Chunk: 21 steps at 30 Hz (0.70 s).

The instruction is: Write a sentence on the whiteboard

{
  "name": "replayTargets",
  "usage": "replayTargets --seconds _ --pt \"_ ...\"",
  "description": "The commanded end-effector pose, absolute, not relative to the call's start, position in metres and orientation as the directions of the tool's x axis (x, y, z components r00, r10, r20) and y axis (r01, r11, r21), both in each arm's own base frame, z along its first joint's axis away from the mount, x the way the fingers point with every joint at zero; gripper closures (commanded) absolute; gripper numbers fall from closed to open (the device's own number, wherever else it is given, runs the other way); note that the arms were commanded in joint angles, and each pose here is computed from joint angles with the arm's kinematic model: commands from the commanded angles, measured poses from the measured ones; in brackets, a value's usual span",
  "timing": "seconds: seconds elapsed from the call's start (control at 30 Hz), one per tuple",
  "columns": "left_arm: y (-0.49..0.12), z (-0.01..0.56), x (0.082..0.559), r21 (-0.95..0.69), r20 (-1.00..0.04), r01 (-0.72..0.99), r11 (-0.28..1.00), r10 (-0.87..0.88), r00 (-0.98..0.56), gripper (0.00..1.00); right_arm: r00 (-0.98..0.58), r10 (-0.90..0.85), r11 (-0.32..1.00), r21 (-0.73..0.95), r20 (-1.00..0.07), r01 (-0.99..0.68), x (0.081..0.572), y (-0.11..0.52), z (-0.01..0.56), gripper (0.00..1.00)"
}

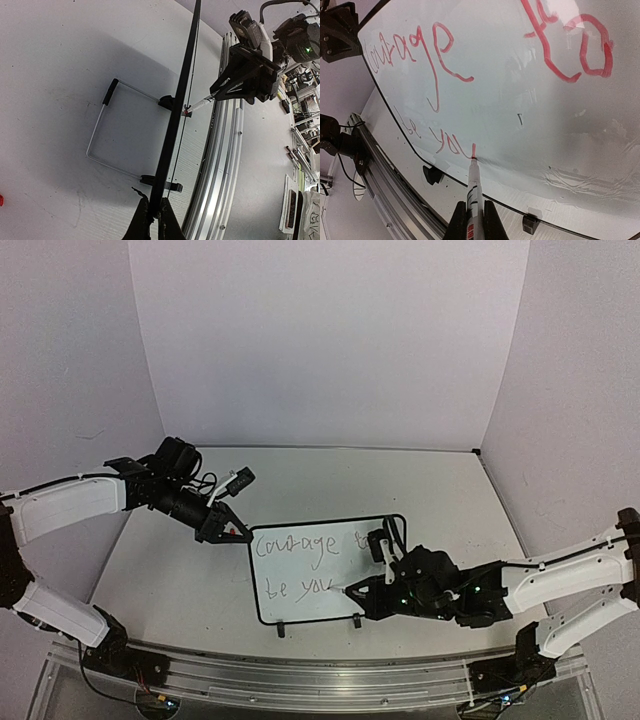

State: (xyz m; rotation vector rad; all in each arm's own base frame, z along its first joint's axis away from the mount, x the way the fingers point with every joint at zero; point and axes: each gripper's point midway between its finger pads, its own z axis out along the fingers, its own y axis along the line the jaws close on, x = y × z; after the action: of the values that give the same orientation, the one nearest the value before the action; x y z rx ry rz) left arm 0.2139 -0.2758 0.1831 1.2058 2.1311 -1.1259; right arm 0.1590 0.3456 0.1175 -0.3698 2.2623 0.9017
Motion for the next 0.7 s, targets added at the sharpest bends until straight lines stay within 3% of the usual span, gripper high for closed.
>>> replayTargets --seconds 0.0,0.37,0.67 --pt "-0.276 0.169 0.215 -0.415 -0.666 0.853 0.317 0.533 -0.522 1.0 -0.734 0.015 0.748 0.495 -0.679 -0.443 0.167 0.338 0.12 1.0" --pt "-0.276 0.17 0.215 -0.413 -0.666 0.853 0.318 0.533 -0.522 1.0 -0.7 0.013 0.727 0.487 -0.714 -0.483 0.163 0.327 0.14 1.0" --pt "-0.276 0.169 0.215 -0.414 -0.664 0.852 0.32 0.533 -0.523 1.0 -0.718 -0.018 0.749 0.466 -0.696 -0.471 0.162 0.326 0.124 1.0"
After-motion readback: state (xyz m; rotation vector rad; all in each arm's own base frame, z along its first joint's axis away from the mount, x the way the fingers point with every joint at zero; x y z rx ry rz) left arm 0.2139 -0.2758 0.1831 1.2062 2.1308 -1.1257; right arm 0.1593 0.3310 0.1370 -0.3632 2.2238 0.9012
